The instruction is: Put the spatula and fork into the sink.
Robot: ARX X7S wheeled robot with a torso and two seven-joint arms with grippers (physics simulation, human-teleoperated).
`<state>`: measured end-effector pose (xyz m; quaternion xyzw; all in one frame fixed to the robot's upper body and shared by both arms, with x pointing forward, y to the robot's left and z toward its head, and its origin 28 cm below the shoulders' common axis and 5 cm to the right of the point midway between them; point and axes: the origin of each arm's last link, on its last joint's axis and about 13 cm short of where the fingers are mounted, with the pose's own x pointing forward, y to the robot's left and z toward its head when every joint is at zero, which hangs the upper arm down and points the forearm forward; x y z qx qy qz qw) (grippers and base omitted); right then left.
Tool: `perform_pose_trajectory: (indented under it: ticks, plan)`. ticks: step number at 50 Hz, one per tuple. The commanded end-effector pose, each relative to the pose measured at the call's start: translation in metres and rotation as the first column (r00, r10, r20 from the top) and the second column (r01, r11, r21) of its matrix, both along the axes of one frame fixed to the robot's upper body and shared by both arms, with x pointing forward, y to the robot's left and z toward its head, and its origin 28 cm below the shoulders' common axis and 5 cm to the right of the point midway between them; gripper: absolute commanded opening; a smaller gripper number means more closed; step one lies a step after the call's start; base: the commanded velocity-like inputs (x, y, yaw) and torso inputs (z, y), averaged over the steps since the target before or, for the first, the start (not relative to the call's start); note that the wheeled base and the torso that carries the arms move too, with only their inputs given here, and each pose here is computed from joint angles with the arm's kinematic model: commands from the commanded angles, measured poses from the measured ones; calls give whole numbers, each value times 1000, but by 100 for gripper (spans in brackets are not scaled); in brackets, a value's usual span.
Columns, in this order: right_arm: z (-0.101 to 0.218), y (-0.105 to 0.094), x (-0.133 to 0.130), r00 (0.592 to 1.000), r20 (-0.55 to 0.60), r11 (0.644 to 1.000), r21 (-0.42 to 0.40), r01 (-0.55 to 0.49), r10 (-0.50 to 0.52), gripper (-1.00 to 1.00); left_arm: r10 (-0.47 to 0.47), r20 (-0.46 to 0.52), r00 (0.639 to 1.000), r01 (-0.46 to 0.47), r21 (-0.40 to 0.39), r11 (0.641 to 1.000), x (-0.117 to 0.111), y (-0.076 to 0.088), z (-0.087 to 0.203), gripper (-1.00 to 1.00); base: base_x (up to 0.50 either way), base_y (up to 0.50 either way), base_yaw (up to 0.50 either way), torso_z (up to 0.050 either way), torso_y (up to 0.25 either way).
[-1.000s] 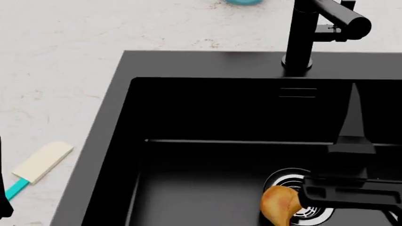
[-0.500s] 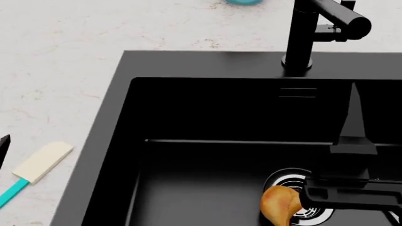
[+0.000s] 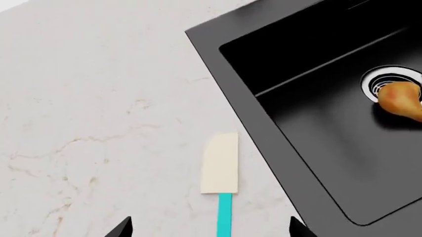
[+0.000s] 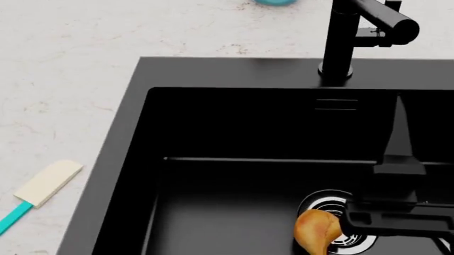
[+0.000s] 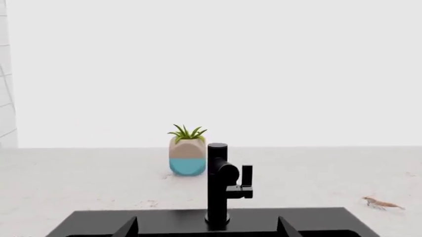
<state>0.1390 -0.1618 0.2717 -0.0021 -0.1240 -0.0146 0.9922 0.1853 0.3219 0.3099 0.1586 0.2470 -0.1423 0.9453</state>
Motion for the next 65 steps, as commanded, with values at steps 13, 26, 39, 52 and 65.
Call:
perform_pose_trajectory:
  ticks: [13, 26, 39, 52, 65]
  plan:
    - [-3, 1, 7, 999, 28, 1000, 2, -31, 31, 100, 56, -64, 996, -59, -48, 997, 33, 19, -40, 100, 0, 0, 0, 0, 0]
    - [-5, 2, 10, 999, 18, 999, 2, -33, 33, 100, 45, -105, 993, -47, -18, 999, 45, 14, -59, 100, 0, 0, 0, 0, 0]
    - [-4, 2, 8, 999, 23, 999, 5, -34, 34, 100, 53, -156, 986, -55, -12, 998, 43, 9, -70, 100, 0, 0, 0, 0, 0]
    - [-1, 3, 5, 999, 29, 999, 4, -39, 39, 100, 45, -193, 980, -49, -17, 999, 44, 8, -88, 100, 0, 0, 0, 0, 0]
    - [-4, 2, 6, 999, 23, 999, 13, -38, 38, 100, 56, -240, 969, -63, -22, 998, 42, 9, -110, 100, 1, 0, 0, 0, 0]
